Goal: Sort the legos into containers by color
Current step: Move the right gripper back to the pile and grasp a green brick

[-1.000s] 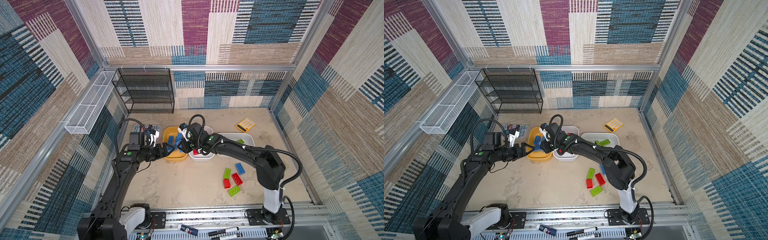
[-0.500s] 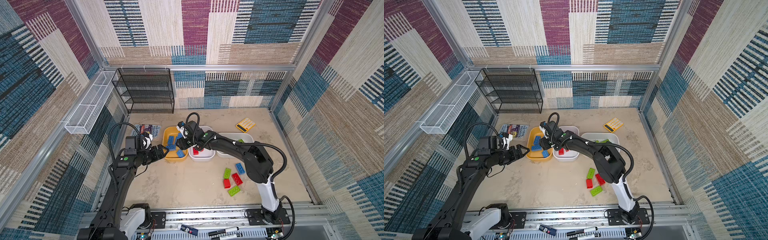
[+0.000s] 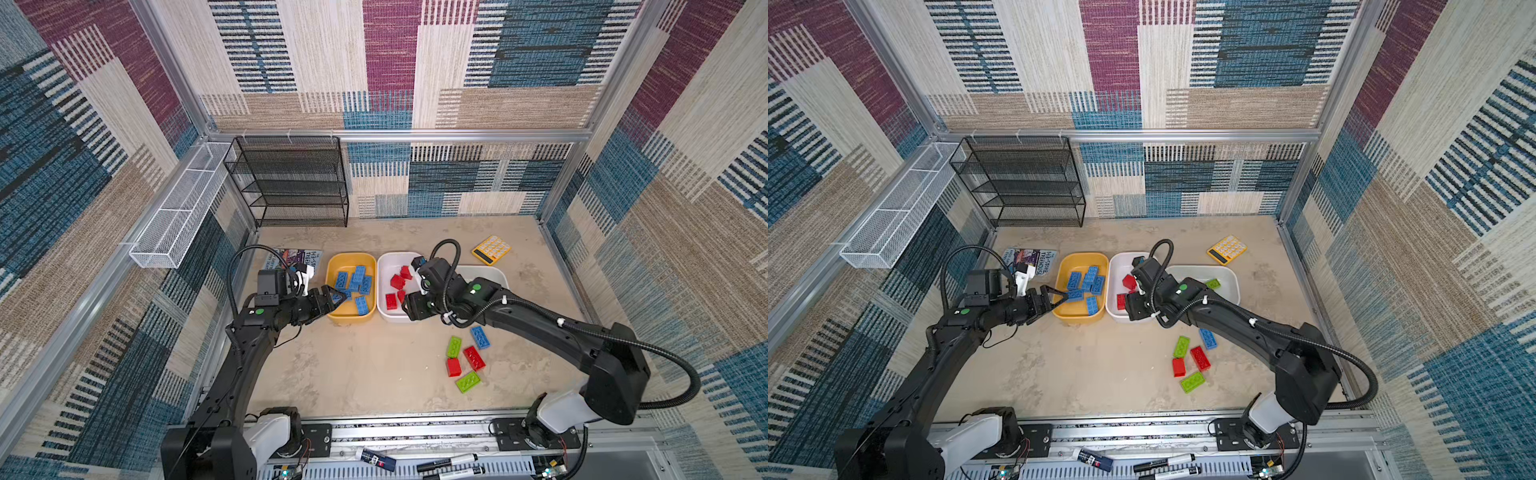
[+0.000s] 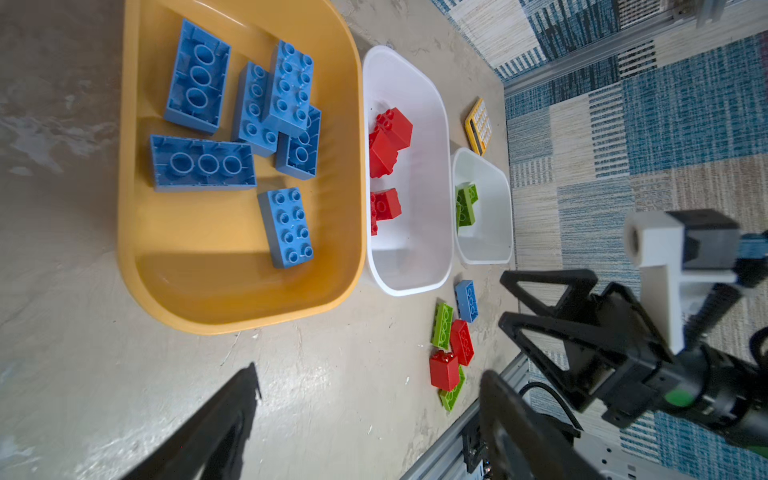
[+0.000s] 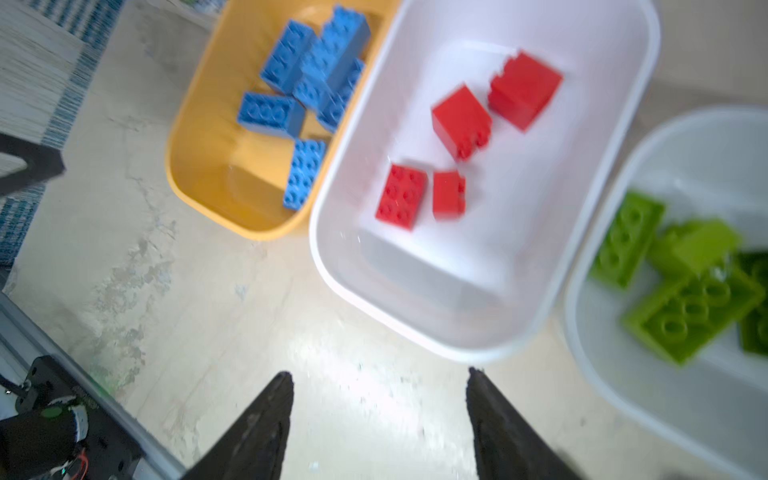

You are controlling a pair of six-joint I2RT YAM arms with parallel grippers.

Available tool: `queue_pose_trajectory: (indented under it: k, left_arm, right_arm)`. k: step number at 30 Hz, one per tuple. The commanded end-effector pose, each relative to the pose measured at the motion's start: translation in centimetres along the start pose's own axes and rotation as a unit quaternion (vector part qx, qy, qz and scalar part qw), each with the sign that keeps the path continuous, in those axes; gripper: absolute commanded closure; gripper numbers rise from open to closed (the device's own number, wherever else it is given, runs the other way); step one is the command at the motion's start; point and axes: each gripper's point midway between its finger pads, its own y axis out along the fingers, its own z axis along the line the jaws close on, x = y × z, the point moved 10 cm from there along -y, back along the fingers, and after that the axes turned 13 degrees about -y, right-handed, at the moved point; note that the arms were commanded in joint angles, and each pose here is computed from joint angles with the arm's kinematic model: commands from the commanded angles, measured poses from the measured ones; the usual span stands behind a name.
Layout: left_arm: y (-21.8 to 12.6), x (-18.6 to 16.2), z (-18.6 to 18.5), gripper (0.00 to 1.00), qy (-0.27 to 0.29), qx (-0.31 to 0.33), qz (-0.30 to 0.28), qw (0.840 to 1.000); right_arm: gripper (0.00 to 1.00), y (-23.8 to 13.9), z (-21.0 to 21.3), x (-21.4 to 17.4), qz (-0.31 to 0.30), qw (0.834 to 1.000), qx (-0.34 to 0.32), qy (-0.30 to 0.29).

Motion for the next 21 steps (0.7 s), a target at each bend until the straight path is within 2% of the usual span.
queue_pose_trajectory:
  k: [1,5,8,10,21]
  left_arm:
    - [0.5,0.4,-0.7,0.15,0.006,-0.038,0.001,0.999]
    - [1.4,0.3,-0.9,0.15,0.009,-0.050,0.015,0.999]
    - [2.1,0.0,-1.1,0.15,0.014,-0.056,0.029,0.998]
    - [2.5,-0.2,-1.3,0.15,0.019,-0.059,0.040,0.997]
    - [2.9,-0.9,-1.6,0.16,0.032,-0.060,0.050,0.996]
  right_arm:
    - [0.32,-1.2,-1.1,-4.0,0.070,0.987,-0.043,0.141]
    - [0.33,-2.1,-2.0,-6.8,0.084,0.966,-0.078,0.232]
    - [0.35,-1.2,-2.6,-8.5,0.113,0.951,-0.120,0.260]
    - [0.35,-0.4,-2.8,-9.5,0.116,0.946,-0.123,0.278]
    - [0.37,3.2,-3.6,-11.6,0.117,0.938,-0.121,0.302]
